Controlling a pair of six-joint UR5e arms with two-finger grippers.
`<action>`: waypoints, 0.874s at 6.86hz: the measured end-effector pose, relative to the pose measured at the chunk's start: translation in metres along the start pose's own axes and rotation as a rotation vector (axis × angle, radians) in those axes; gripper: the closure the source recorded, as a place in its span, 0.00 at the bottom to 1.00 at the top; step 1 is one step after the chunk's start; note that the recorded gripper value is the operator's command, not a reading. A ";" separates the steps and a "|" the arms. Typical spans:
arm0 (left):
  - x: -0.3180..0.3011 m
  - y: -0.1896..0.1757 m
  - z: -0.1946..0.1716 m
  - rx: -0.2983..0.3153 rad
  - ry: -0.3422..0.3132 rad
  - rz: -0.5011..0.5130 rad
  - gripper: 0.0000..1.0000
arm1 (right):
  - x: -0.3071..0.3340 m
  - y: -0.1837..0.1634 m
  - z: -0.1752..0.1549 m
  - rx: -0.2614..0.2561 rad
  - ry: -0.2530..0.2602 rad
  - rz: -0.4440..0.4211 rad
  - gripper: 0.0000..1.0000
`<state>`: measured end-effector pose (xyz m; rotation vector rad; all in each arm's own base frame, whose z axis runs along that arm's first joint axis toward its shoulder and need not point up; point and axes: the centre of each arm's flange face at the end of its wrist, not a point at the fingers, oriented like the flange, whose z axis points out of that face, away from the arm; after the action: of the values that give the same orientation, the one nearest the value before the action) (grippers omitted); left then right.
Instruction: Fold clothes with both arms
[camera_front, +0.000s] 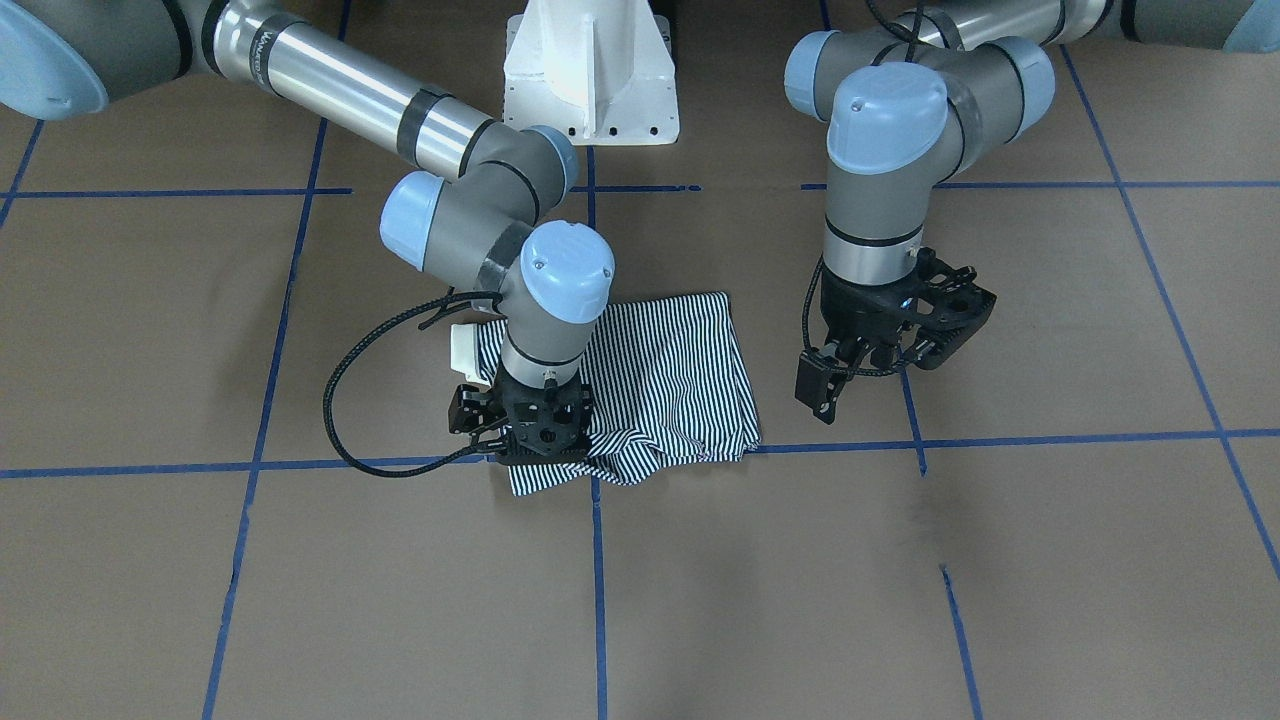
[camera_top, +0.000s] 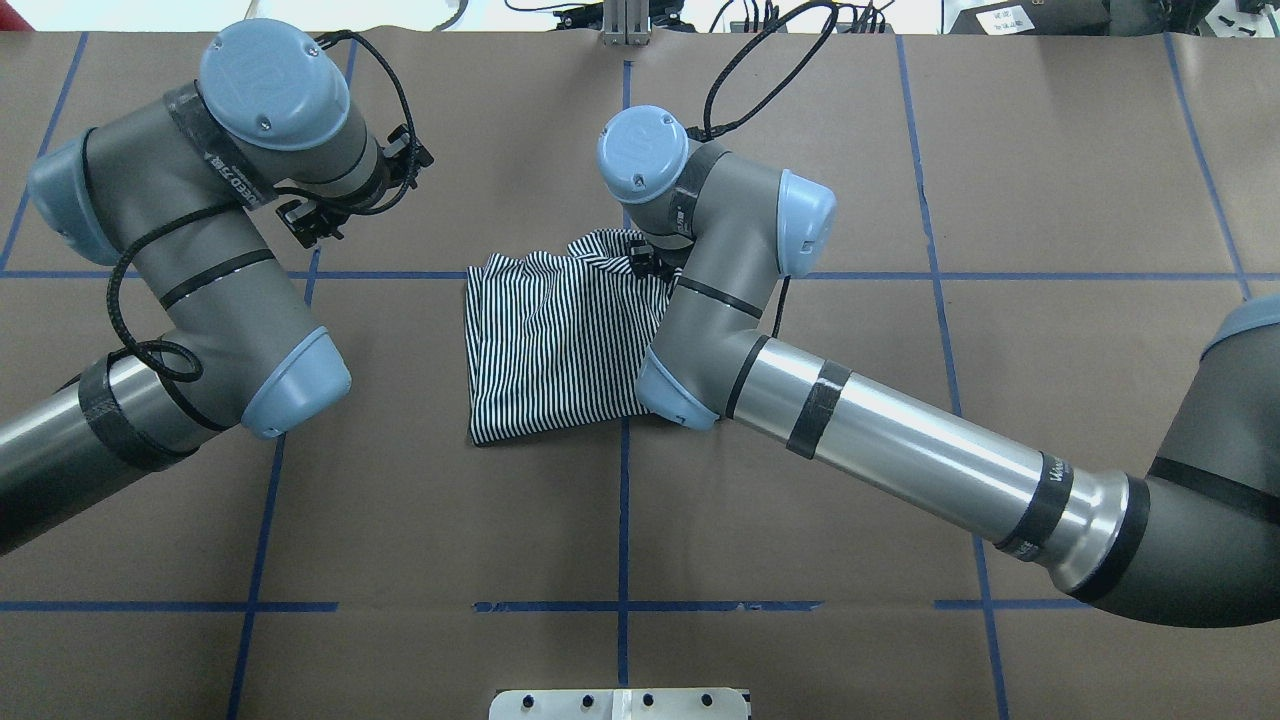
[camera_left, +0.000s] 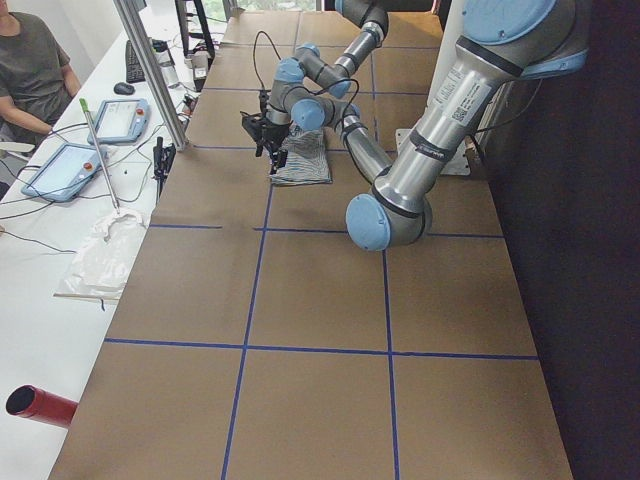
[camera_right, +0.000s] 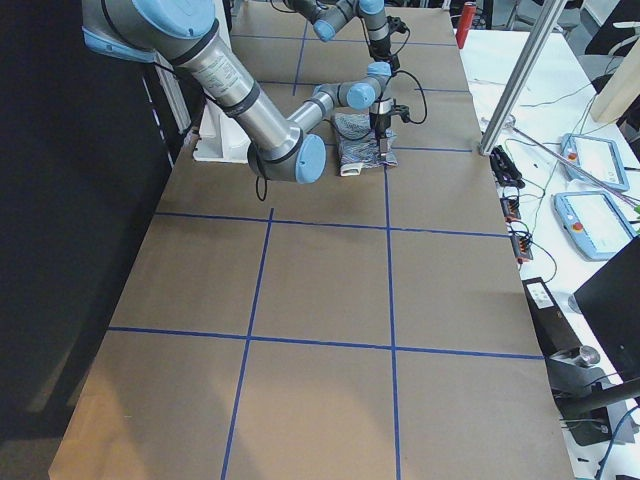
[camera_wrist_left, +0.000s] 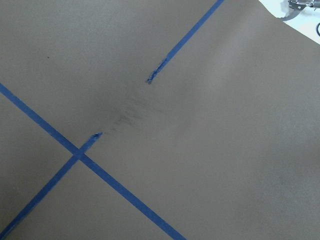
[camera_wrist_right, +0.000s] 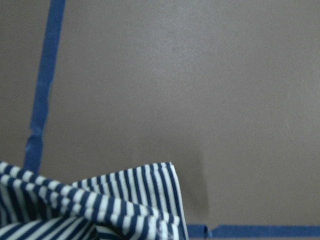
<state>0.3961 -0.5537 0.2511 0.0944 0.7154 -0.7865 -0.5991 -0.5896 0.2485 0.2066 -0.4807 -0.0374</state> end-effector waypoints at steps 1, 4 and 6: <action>0.000 0.000 0.000 0.000 0.000 0.000 0.00 | 0.021 -0.021 0.011 0.024 0.021 -0.023 0.00; 0.000 0.000 -0.001 -0.017 0.000 0.014 0.00 | 0.066 -0.065 0.006 0.073 0.047 -0.077 0.00; -0.009 -0.020 -0.023 -0.033 0.016 0.110 0.00 | 0.110 -0.087 -0.022 0.047 -0.034 -0.065 0.00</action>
<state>0.3652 -0.5548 0.2426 0.1096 0.7319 -0.6691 -0.4904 -0.6803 0.2618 0.2680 -0.5094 -0.0932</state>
